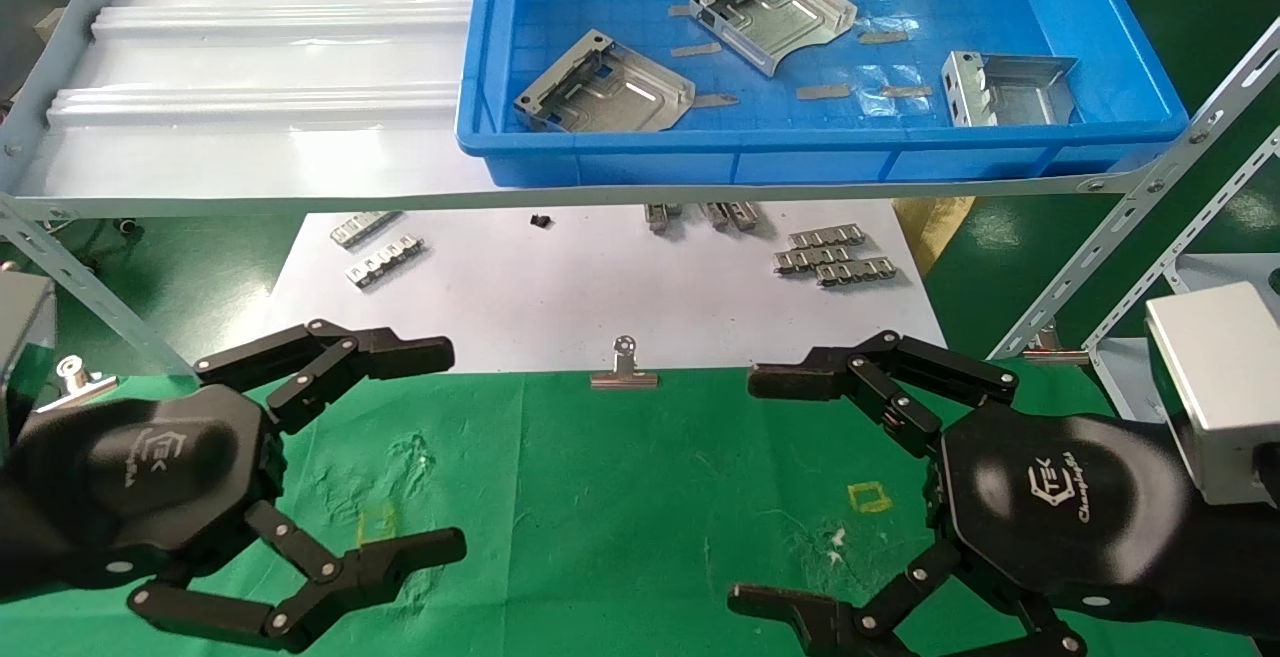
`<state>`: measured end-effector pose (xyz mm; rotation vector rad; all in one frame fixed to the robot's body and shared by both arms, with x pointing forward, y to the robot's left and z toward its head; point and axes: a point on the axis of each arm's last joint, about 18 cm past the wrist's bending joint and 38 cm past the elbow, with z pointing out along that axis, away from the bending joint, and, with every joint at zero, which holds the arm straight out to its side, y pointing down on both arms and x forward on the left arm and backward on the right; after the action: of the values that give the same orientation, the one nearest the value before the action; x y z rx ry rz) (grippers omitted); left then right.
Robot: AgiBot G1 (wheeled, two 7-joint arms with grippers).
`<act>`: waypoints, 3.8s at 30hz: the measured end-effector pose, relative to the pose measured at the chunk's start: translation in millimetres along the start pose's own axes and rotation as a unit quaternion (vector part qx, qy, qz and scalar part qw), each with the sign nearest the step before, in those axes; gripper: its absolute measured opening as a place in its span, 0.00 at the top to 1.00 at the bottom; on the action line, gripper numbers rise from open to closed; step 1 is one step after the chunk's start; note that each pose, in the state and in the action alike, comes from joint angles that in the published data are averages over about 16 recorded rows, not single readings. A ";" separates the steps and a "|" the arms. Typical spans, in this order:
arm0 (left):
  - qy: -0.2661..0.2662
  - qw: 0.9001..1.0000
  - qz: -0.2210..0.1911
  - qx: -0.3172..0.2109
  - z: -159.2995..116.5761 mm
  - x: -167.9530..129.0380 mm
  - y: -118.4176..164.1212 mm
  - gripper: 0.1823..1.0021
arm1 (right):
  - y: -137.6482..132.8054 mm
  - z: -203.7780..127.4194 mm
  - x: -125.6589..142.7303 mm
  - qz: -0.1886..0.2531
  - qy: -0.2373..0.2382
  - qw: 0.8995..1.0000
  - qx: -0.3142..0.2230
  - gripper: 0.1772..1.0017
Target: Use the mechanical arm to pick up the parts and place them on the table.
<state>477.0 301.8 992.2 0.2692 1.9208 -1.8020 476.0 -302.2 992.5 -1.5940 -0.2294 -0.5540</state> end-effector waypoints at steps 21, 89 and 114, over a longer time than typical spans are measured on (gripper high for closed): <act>0.000 1.000 0.000 0.000 0.0 0.0 0.0 0.28 | -0.4 0.0 0.1 -0.001 0.000 1.000 0.000 0.00; 0.000 1.000 0.000 0.000 0.0 0.0 0.0 0.82 | -36.7 132.8 291.5 -0.001 0.373 0.914 -0.161 0.47; 0.000 1.000 0.000 0.000 0.0 0.0 0.0 0.17 | -71.7 134.3 285.7 -0.049 0.340 0.931 -0.119 0.95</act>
<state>477.0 301.8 992.2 0.2693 1.9208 -1.8020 716.6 -214.4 1190.5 -1.5278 0.2942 -1.2110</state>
